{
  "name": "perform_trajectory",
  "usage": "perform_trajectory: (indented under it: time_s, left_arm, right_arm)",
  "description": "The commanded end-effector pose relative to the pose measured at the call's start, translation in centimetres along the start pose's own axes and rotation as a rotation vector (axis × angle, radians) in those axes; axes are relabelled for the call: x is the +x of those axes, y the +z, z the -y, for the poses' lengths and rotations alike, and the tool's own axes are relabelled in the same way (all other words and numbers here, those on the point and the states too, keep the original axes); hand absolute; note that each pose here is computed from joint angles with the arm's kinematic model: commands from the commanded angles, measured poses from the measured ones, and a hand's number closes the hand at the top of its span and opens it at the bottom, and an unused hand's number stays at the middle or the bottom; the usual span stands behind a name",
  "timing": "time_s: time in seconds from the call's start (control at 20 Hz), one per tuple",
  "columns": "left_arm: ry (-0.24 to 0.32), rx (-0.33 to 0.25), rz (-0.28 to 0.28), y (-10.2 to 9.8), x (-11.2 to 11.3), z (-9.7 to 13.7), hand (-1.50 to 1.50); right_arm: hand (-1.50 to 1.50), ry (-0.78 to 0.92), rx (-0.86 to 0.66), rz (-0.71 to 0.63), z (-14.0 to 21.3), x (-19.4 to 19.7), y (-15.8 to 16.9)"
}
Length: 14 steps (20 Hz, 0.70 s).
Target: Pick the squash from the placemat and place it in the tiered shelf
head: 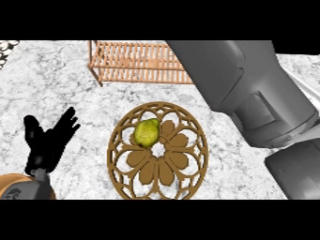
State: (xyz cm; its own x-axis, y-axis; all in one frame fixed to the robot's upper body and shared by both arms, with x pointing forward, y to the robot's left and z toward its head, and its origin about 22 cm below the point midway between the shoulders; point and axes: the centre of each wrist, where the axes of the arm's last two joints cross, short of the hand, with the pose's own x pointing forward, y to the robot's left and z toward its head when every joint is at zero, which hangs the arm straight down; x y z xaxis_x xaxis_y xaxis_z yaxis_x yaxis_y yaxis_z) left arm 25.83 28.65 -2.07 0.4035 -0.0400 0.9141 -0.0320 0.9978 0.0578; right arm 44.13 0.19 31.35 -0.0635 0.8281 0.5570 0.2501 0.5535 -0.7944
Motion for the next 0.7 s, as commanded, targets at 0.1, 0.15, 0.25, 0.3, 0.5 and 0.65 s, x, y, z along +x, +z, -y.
perform_trajectory:
  time_s: [0.1, 0.15, 0.25, 0.3, 0.5, 0.65]
  left_arm:
    - [-0.003, -0.004, -0.023, 0.1, -0.6, -0.2, 0.00]
    - [0.014, 0.000, -0.021, -0.8, 0.7, 2.2, 0.00]
    - [0.008, 0.002, -0.028, 0.0, -0.8, 0.2, 0.00]
    - [0.013, -0.004, -0.017, -0.4, -0.4, 0.9, 0.00]
    - [0.023, 0.004, -0.031, 0.4, -0.9, 1.0, 0.00]
    - [0.006, 0.008, -0.024, -0.1, -0.5, 1.5, 0.00]
  right_arm:
    - [-1.50, -0.238, -0.112, -0.088, 1.1, -1.6, -0.9]
    - [-1.50, -0.253, -0.102, -0.088, 0.8, -1.3, -0.7]
    - [-1.50, -0.322, -0.101, -0.100, 1.2, -1.3, -0.8]
    - [-1.50, -0.382, -0.131, -0.094, 2.0, -0.7, -0.8]
    - [-1.50, -0.536, -0.135, -0.100, 2.0, -0.8, -0.7]
    - [-1.50, -0.652, -0.166, -0.130, 3.4, 0.3, -0.7]
